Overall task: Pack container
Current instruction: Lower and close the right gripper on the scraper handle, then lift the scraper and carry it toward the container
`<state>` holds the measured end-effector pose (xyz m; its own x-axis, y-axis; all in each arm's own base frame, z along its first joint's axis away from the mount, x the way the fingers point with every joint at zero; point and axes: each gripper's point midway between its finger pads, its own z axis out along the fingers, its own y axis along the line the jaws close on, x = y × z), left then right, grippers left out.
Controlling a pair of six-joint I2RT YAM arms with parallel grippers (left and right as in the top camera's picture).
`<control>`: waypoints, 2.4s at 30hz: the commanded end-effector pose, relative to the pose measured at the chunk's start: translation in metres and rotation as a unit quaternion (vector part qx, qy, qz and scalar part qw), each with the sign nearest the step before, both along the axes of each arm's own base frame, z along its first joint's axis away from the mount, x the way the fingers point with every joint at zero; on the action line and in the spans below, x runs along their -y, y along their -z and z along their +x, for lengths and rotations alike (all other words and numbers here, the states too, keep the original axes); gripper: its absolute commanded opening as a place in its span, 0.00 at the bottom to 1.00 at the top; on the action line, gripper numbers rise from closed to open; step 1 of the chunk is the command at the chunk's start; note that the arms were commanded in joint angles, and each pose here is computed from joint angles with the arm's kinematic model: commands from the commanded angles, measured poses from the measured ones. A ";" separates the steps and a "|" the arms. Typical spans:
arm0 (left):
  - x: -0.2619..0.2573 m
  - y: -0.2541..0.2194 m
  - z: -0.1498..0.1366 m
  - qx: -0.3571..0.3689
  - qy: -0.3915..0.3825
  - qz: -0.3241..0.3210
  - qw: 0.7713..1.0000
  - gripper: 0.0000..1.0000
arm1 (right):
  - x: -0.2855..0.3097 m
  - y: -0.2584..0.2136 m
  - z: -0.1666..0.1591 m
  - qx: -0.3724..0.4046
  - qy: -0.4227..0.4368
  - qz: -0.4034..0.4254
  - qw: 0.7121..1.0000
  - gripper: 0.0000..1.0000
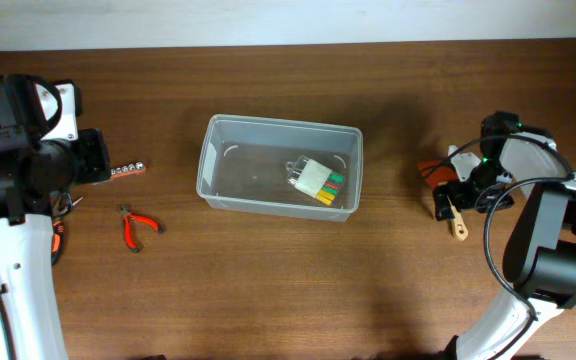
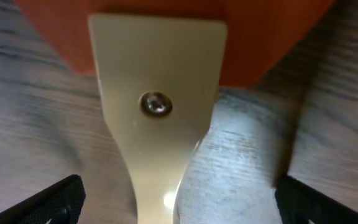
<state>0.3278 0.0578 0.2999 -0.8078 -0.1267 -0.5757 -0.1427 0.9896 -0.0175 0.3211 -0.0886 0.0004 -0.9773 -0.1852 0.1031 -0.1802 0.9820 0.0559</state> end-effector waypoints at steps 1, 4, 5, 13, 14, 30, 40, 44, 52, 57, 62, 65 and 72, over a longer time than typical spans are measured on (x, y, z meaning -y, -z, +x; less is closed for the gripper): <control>0.003 -0.006 0.000 0.009 0.011 0.002 1.000 0.03 | -0.003 0.010 -0.005 -0.004 -0.003 0.009 1.000 1.00; 0.003 -0.006 0.000 0.008 0.011 0.002 1.000 0.03 | -0.005 0.018 -0.008 -0.002 -0.003 0.012 1.000 1.00; 0.003 -0.006 0.000 0.008 0.011 0.002 1.000 0.03 | -0.005 0.020 -0.010 -0.003 -0.002 0.012 1.000 1.00; 0.003 -0.006 0.000 0.008 0.011 0.002 1.000 0.03 | -0.010 0.026 -0.013 -0.002 -0.001 0.021 1.000 0.89; 0.003 -0.006 0.000 0.008 0.011 0.002 1.000 0.03 | -0.010 0.026 -0.013 -0.001 -0.001 0.024 1.000 0.88; 0.003 -0.006 0.000 0.008 0.010 0.002 1.000 0.03 | -0.011 0.026 -0.014 -0.003 0.002 0.026 1.000 0.44; 0.003 -0.006 0.000 0.008 0.011 0.002 1.000 0.03 | -0.012 0.026 -0.015 -0.005 0.001 0.027 1.000 0.31; 0.003 -0.006 0.000 0.008 0.010 0.002 1.000 0.03 | -0.012 0.026 -0.016 -0.006 0.001 0.027 1.000 0.23; 0.003 -0.006 0.000 0.008 0.011 0.002 1.000 0.03 | -0.013 0.026 -0.015 -0.005 0.002 0.031 1.000 0.15; 0.003 -0.006 0.000 0.008 0.010 0.002 1.000 0.03 | -0.013 0.026 -0.015 -0.005 0.002 0.031 1.000 0.07; 0.003 -0.006 0.000 0.008 0.010 0.002 1.000 0.03 | -0.016 0.026 -0.013 0.000 0.003 0.039 0.999 0.04; 0.003 -0.006 0.000 0.008 0.011 0.002 1.000 0.03 | -0.015 0.026 -0.012 0.002 0.003 0.038 0.999 0.04; -0.004 -0.006 -0.001 0.006 0.000 0.016 1.000 0.03 | -0.013 0.000 0.014 0.035 0.018 0.042 0.998 0.04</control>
<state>0.3277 0.0580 0.2999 -0.8080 -0.1267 -0.5754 -0.1436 0.9895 -0.0163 0.3254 -0.0868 -0.0008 -0.9846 -0.1705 0.0389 -0.1683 0.9843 0.0527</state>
